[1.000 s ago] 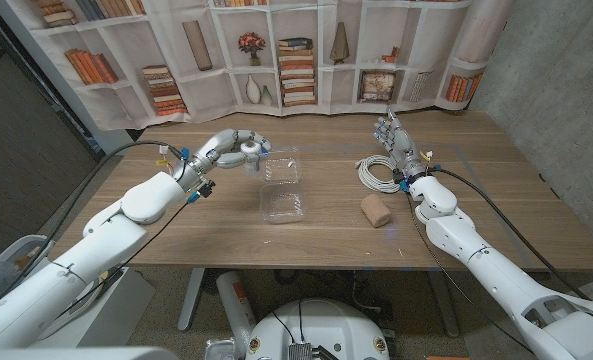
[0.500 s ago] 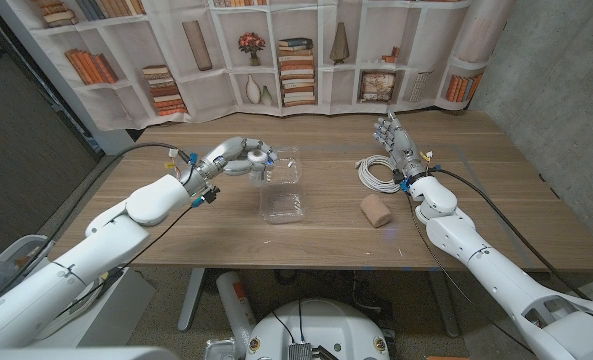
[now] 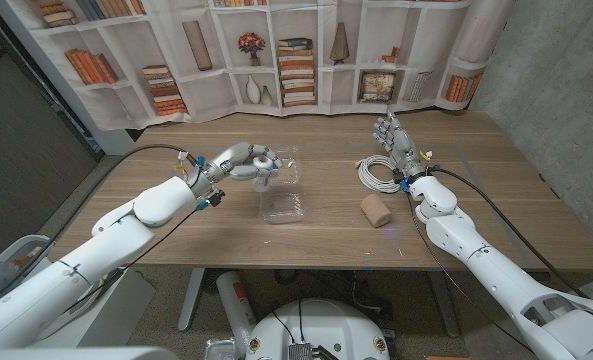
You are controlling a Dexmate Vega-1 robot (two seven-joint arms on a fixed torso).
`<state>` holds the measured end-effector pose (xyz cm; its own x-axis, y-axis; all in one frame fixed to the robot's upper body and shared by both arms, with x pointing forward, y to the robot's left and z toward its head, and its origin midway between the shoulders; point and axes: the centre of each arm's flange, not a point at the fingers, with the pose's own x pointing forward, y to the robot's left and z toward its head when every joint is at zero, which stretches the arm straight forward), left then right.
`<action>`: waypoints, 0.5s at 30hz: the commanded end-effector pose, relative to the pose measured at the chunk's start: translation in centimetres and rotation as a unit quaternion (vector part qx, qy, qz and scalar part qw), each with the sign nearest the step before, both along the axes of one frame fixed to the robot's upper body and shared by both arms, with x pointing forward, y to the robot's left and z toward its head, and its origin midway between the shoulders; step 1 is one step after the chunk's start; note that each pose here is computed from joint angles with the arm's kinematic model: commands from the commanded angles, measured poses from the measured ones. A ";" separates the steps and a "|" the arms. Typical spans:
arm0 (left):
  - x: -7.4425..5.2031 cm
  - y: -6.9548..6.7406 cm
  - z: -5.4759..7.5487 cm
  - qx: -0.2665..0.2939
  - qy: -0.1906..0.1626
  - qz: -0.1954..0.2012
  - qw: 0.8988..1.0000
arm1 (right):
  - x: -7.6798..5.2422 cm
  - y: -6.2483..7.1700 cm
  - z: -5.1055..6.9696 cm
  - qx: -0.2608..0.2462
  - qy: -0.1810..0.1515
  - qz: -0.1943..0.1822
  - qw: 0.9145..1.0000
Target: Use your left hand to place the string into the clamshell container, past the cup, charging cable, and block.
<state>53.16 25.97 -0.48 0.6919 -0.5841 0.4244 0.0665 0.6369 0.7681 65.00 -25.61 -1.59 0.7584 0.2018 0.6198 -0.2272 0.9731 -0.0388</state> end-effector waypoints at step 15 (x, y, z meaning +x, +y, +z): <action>2.1 -2.3 -1.9 -0.005 0.013 -0.023 1.000 | -0.2 -0.6 -0.2 0.000 0.002 -0.003 1.000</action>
